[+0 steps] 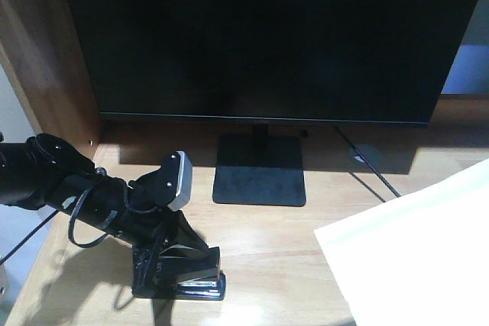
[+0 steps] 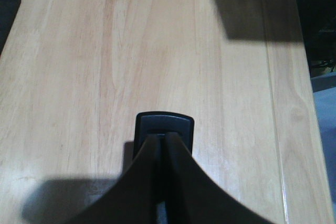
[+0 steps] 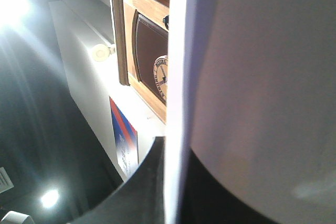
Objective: Grab stapler and paper to desk for stapling
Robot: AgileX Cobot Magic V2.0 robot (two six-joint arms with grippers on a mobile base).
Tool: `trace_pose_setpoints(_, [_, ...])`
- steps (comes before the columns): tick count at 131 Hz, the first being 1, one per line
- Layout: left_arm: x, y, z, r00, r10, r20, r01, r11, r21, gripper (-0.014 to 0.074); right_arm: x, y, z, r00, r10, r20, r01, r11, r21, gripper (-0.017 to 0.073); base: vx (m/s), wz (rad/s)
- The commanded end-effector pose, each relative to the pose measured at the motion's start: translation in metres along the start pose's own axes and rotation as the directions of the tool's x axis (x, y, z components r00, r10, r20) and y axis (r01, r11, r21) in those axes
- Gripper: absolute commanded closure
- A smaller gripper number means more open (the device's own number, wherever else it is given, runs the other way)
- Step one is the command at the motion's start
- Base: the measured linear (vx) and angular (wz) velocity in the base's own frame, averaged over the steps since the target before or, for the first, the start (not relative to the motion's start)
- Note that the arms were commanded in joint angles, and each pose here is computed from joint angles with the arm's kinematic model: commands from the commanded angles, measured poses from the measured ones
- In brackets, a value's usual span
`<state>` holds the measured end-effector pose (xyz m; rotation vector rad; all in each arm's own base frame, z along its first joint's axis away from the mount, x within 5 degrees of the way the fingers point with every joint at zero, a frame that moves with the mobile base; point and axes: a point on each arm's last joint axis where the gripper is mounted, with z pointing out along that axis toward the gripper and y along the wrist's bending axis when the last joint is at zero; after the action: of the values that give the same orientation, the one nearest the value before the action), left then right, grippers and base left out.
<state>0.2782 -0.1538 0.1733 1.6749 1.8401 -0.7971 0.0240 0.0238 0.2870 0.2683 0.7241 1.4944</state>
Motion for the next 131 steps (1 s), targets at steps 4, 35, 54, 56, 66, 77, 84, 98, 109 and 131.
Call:
trace_pose_setpoints(4, [-0.0165, -0.0026, -0.0100, 0.998, 0.016, 0.065, -0.016, 1.000, -0.008, 0.0600, -0.0021, 0.0087, 0.0053, 1.000, -0.012, 0.005, 0.012, 0.998, -0.055, 0.0566, 0.00, 0.00])
trace_pose_setpoints(35, [-0.0165, -0.0026, -0.0100, 0.998, 0.016, 0.065, -0.016, 1.000, -0.008, 0.0600, -0.0021, 0.0084, 0.0053, 1.000, -0.012, 0.006, 0.012, 0.999, -0.052, 0.0566, 0.00, 0.00])
trace_pose_setpoints(54, [-0.0165, -0.0026, -0.0100, 0.998, 0.016, 0.065, -0.016, 1.000, -0.008, 0.0600, -0.0021, 0.0084, 0.0053, 1.000, -0.012, 0.006, 0.012, 0.999, -0.052, 0.0566, 0.00, 0.00])
trace_pose_setpoints(56, [-0.0165, -0.0026, -0.0100, 0.998, 0.016, 0.065, -0.016, 1.000, -0.008, 0.0600, -0.0021, 0.0084, 0.0053, 1.000, -0.012, 0.006, 0.012, 0.999, -0.052, 0.0566, 0.00, 0.00])
trace_pose_setpoints(66, [-0.0165, -0.0026, -0.0100, 0.998, 0.016, 0.065, -0.016, 1.000, -0.008, 0.0600, -0.0021, 0.0084, 0.0053, 1.000, -0.012, 0.006, 0.012, 0.999, -0.052, 0.0566, 0.00, 0.00])
trace_pose_setpoints(77, [-0.0165, -0.0026, -0.0100, 0.998, 0.016, 0.065, -0.016, 1.000, -0.008, 0.0600, -0.0021, 0.0084, 0.0053, 1.000, -0.012, 0.006, 0.012, 0.999, -0.052, 0.0566, 0.00, 0.00])
trace_pose_setpoints(84, [-0.0165, -0.0026, -0.0100, 0.998, 0.016, 0.065, -0.016, 1.000, -0.008, 0.0600, -0.0021, 0.0084, 0.0053, 1.000, -0.012, 0.006, 0.012, 0.999, -0.052, 0.0566, 0.00, 0.00])
trace_pose_setpoints(98, [-0.0165, -0.0026, -0.0100, 0.998, 0.016, 0.065, -0.016, 1.000, -0.008, 0.0600, -0.0021, 0.0087, 0.0053, 1.000, -0.012, 0.005, 0.012, 0.998, -0.055, 0.0566, 0.00, 0.00])
trace_pose_setpoints(109, [-0.0165, -0.0026, -0.0100, 0.998, 0.016, 0.065, -0.016, 1.000, -0.008, 0.0600, -0.0023, 0.0088, 0.0053, 1.000, -0.010, 0.007, 0.010, 0.998, -0.056, 0.0566, 0.00, 0.00])
trace_pose_setpoints(131, [-0.0165, -0.0026, -0.0100, 0.998, 0.016, 0.065, -0.016, 1.000, -0.008, 0.0600, -0.0054, 0.0058, 0.0054, 0.999, 0.014, 0.041, -0.013, 1.000, -0.025, 0.0566, 0.00, 0.00])
